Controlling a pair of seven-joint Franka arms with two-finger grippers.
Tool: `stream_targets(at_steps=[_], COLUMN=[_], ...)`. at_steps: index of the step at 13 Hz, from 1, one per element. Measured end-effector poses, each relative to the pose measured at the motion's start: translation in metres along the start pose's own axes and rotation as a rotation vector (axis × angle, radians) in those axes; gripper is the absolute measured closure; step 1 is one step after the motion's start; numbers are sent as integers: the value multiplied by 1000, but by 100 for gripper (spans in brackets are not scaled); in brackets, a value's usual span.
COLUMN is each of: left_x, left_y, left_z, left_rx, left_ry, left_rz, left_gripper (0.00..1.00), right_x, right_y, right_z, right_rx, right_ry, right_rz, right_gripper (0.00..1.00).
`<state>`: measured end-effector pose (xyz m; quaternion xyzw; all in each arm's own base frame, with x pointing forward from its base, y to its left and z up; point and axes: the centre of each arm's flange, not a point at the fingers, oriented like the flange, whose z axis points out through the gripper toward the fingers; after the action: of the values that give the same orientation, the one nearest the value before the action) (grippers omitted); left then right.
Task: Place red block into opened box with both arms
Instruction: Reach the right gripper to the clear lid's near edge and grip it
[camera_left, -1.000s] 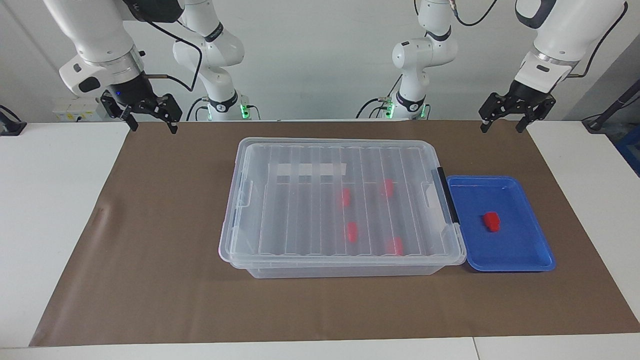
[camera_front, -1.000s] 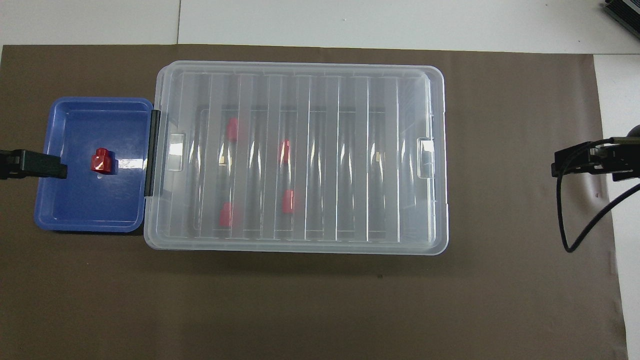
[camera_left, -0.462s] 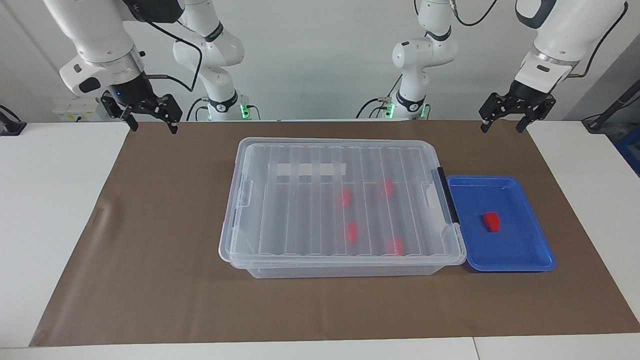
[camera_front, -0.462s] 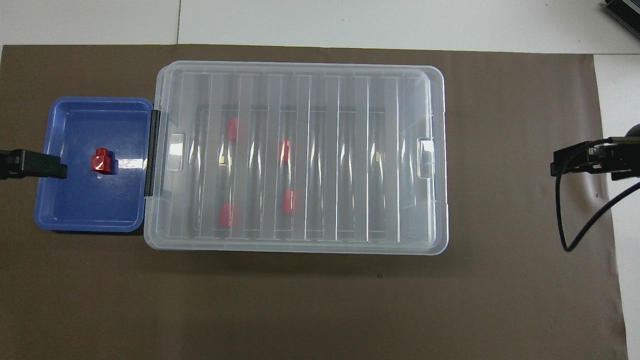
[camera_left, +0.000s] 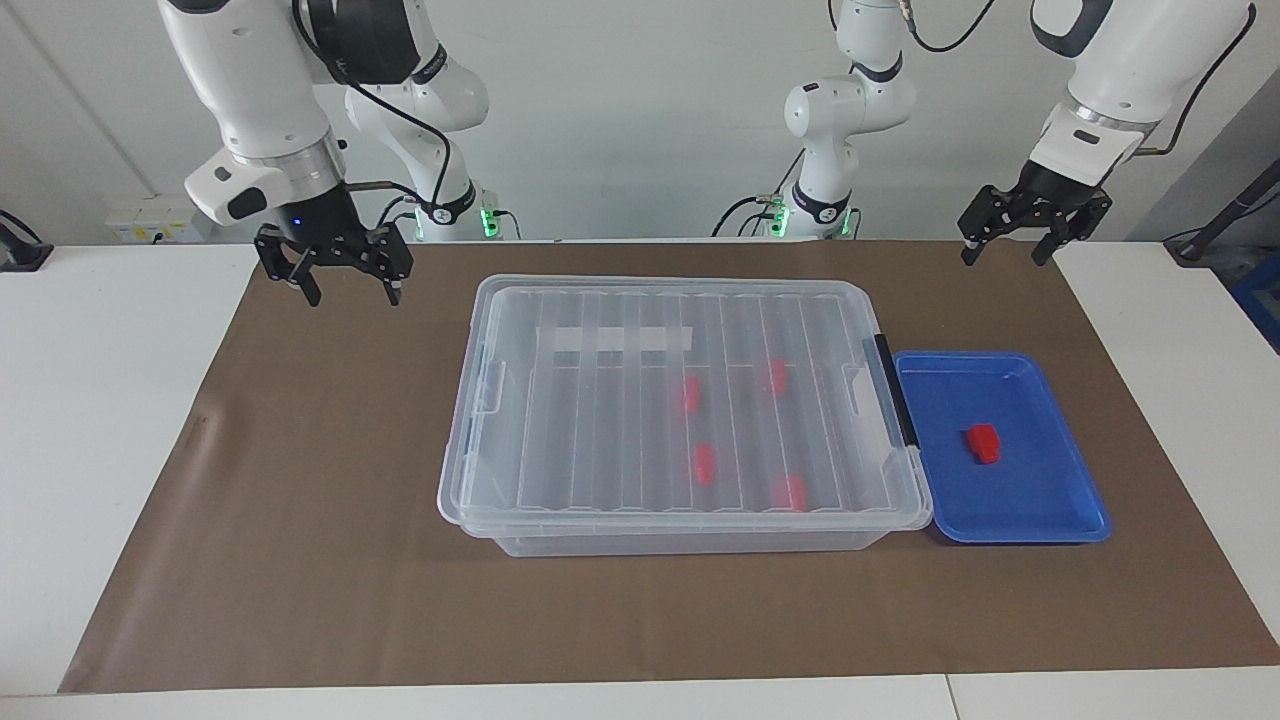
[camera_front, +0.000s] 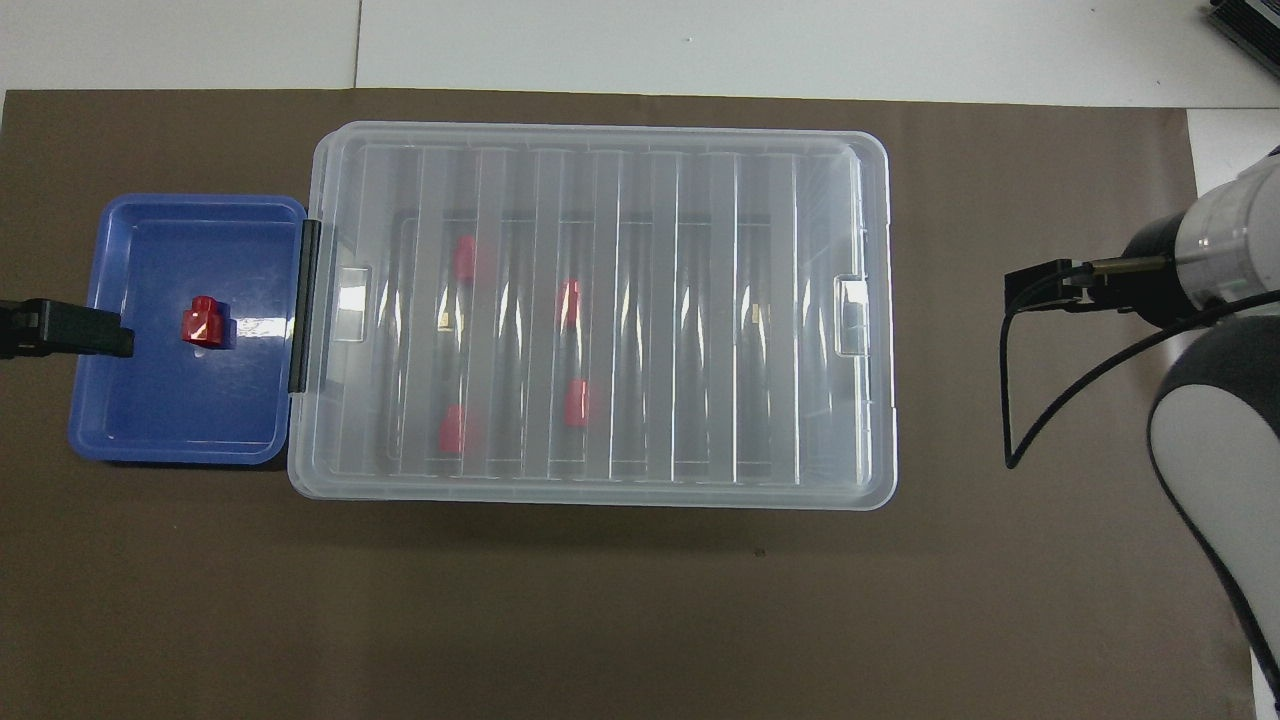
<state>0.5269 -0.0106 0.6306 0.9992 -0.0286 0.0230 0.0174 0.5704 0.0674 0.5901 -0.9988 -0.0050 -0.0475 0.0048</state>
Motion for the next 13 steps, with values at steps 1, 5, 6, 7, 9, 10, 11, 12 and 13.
stream_targets(at_steps=[1, 5, 6, 7, 9, 10, 11, 12, 13], left_x=[0, 0, 0, 0, 0, 0, 0, 0, 0], left_y=[0, 0, 0, 0, 0, 0, 0, 0, 0], left_z=[0, 0, 0, 0, 0, 0, 0, 0, 0], left_rx=[0, 0, 0, 0, 0, 0, 0, 0, 0], left_ry=[0, 0, 0, 0, 0, 0, 0, 0, 0], left_rz=[0, 0, 0, 0, 0, 0, 0, 0, 0], left_gripper=[0, 0, 0, 0, 0, 0, 0, 0, 0], right_x=[5, 17, 17, 17, 17, 17, 17, 17, 15], right_y=[-10, -44, -52, -57, -61, -61, -62, -63, -63], right_z=[13, 54, 66, 76, 88, 91, 94, 98, 105], right_rx=[10, 25, 27, 27, 26, 25, 26, 27, 27], right_ry=[1, 19, 24, 22, 13, 10, 15, 21, 22], right_rz=[-13, -61, -72, -79, -85, -86, -86, -87, -89], right_gripper=[0, 0, 0, 0, 0, 0, 0, 0, 0])
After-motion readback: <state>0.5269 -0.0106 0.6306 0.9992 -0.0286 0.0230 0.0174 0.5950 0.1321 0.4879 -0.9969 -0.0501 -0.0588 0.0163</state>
